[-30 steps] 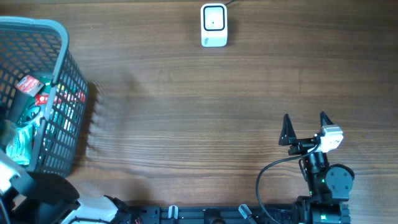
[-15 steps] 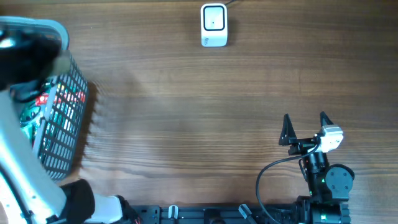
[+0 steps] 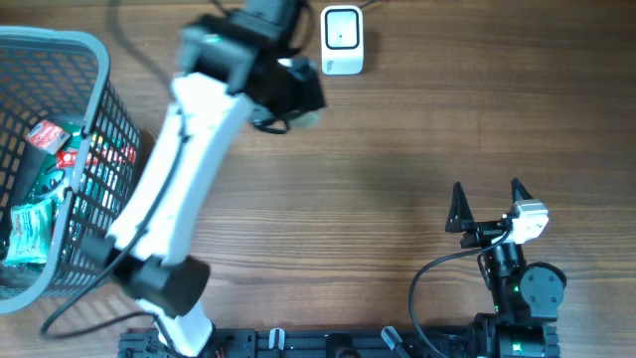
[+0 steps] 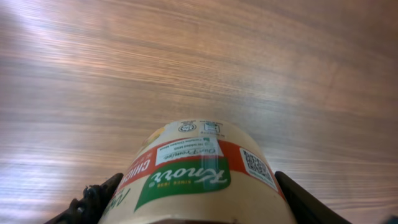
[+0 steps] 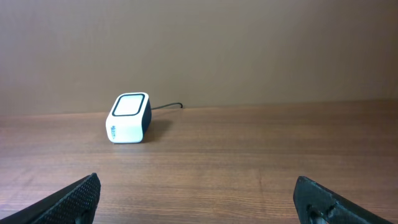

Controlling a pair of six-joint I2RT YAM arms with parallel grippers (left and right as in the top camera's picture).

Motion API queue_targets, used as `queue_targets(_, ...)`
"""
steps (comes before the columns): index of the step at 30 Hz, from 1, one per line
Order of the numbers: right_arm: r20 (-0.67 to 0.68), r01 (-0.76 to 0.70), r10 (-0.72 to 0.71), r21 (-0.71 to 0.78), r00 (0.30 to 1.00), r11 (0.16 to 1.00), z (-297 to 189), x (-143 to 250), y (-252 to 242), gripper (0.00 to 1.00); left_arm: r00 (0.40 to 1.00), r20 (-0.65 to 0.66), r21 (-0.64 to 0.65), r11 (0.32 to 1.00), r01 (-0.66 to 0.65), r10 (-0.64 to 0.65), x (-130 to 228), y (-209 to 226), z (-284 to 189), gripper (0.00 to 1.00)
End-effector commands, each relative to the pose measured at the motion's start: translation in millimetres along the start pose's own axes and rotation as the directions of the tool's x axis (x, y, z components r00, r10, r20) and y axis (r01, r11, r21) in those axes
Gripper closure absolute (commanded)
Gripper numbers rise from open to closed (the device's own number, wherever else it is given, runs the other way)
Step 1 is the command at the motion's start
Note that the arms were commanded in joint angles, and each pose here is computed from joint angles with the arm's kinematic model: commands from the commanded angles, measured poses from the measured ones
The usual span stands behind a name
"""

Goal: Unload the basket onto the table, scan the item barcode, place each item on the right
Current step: 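Carry the jar to the white scanner and hold it under it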

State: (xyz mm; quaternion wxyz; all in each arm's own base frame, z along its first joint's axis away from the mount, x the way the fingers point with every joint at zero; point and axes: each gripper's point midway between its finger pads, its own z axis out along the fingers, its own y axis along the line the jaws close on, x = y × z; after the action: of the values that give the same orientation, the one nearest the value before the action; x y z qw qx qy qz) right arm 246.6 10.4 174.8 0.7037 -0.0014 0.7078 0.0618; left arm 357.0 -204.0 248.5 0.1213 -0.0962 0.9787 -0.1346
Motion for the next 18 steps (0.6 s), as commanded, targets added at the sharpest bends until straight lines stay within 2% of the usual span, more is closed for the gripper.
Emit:
queue_targets(1, 0.008, 0.008, -0.008, 0.003, 1.000, 1.000, 0, -1, 0, 0.00, 1.000, -0.021, -0.058, 0.998, -0.001, 0.000, 3, -8, 52, 0.45)
queue_targets(9, 0.008, 0.008, -0.008, 0.003, 1.000, 1.000, 0, -1, 0, 0.00, 0.992, -0.123, -0.165, 0.986, -0.032, 0.011, 22, 5, 155, 0.44)
queue_targets(18, 0.008, 0.008, -0.008, 0.003, 1.000, 1.000, 0, -1, 0, 0.00, 0.986, -0.164, -0.188, 0.980, -0.069, 0.038, 48, 20, 205, 0.40)
